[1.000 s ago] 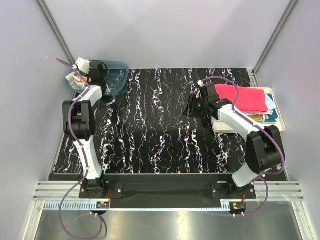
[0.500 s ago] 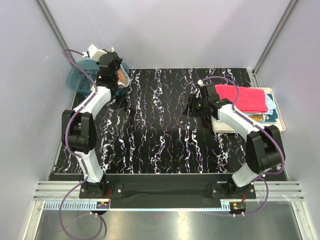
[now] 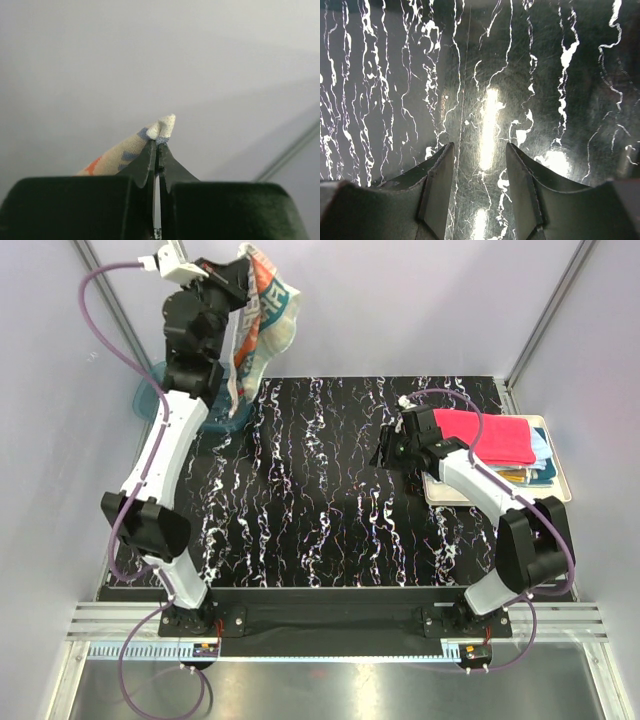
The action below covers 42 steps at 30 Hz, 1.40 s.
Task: Fold and stack the towels
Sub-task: Move the towel to the center of the board
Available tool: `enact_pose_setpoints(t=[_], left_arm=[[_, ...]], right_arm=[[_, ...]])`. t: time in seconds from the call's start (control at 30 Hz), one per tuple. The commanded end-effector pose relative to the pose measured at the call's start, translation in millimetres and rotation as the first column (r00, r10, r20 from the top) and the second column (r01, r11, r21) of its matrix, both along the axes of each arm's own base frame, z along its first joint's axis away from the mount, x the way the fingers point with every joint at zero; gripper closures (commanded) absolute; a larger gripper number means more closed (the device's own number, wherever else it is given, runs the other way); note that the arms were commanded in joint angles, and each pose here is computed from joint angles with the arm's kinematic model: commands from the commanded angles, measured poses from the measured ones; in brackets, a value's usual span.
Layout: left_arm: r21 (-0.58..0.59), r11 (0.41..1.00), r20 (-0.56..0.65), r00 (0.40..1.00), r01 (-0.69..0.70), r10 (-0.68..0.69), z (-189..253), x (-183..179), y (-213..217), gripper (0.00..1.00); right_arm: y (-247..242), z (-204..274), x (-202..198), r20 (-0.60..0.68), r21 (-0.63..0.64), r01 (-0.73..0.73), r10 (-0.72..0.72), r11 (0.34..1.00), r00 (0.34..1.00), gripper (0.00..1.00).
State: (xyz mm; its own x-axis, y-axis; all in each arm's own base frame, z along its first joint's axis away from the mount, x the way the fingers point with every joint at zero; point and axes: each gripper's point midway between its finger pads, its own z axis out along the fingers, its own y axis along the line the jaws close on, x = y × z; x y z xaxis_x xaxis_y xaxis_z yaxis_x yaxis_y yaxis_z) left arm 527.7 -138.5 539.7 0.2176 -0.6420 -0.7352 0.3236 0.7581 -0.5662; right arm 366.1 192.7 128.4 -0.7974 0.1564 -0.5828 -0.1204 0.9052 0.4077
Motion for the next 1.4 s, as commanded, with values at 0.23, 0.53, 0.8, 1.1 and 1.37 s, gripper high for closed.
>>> enact_pose_setpoints(t=[0.23, 0.53, 0.8, 1.1, 1.37], left_arm=[[0.101, 0.823, -0.073, 0.829, 0.559, -0.555, -35.0, -148.8, -110.0, 1.0], [-0.015, 0.699, -0.446, 0.621, 0.715, -0.645, -266.2, -296.2, -154.0, 1.0], [-0.167, 0.652, -0.718, 0.362, 0.74, -0.594, -416.5, -392.0, -123.6, 1.0], [-0.121, 0.857, -0.948, 0.198, 0.501, -0.25, -463.0, -421.3, -49.4, 1.0], [-0.125, 0.824, -0.98, 0.059, 0.553, -0.189, -473.1, -455.1, -42.5, 0.81]], right_arm=[[-17.6, 52.1, 13.8, 0.147, -0.039, 0.101, -0.094, 0.994, 0.985, 0.47], [-38.1, 29.2, -9.4, 0.12, -0.024, 0.226, -0.222, 0.974, 0.968, 0.45], [-34.6, 14.9, 1.6, 0.105, -0.041, 0.227, -0.222, 0.973, 0.969, 0.44], [16.8, 17.1, 75.4, 0.127, -0.017, 0.064, -0.061, 0.998, 0.99, 0.43], [58.4, -28.8, 137.4, 0.052, 0.004, -0.013, 0.013, 1.0, 0.999, 0.38]])
